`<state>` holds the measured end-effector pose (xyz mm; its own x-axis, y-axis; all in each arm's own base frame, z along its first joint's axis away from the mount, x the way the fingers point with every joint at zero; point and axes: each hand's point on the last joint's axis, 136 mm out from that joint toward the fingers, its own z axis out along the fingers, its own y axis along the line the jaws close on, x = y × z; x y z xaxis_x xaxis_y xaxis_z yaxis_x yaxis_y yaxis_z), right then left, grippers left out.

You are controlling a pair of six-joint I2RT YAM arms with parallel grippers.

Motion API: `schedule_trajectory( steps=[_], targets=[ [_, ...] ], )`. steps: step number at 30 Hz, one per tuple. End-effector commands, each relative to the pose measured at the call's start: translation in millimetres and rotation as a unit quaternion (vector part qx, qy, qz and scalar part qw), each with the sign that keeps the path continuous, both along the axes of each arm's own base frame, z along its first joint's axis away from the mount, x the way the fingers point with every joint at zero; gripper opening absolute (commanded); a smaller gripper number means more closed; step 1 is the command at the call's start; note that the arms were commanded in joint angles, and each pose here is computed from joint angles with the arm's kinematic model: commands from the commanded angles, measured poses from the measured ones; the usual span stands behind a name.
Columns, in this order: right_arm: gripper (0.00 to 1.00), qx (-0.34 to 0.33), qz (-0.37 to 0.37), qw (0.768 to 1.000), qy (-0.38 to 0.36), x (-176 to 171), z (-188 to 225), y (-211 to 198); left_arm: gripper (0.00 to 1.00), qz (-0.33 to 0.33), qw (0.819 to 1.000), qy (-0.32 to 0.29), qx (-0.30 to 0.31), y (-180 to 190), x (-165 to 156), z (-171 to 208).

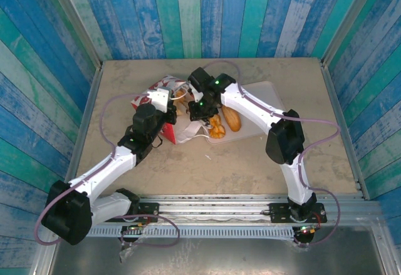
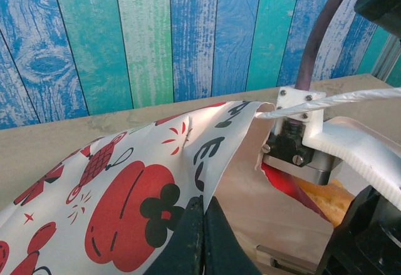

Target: Take the fake bread out of the paper bag

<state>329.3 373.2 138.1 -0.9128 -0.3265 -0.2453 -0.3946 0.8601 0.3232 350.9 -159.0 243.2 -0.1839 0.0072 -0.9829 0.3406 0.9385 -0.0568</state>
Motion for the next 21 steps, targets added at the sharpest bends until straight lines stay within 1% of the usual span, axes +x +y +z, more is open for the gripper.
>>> schedule_trajectory(
  steps=[1, 10, 21],
  targets=[
    [0.26, 0.013, 0.015, 0.999, -0.025, -11.4, 25.2, 1.6, 0.0, 0.001, 1.0, -0.013, -0.014, -0.6, 0.1, 10.3],
    [0.22, 0.012, 0.021, 0.999, -0.044, -28.7, 44.6, -9.9, 0.0, 0.01, 1.0, -0.012, -0.013, 2.1, 1.5, 11.6],
    [0.2, 0.02, 0.018, 0.998, -0.061, -53.3, 74.4, -37.0, 0.0, 0.033, 0.999, -0.005, -0.012, 7.9, 6.8, 12.7]
  ],
)
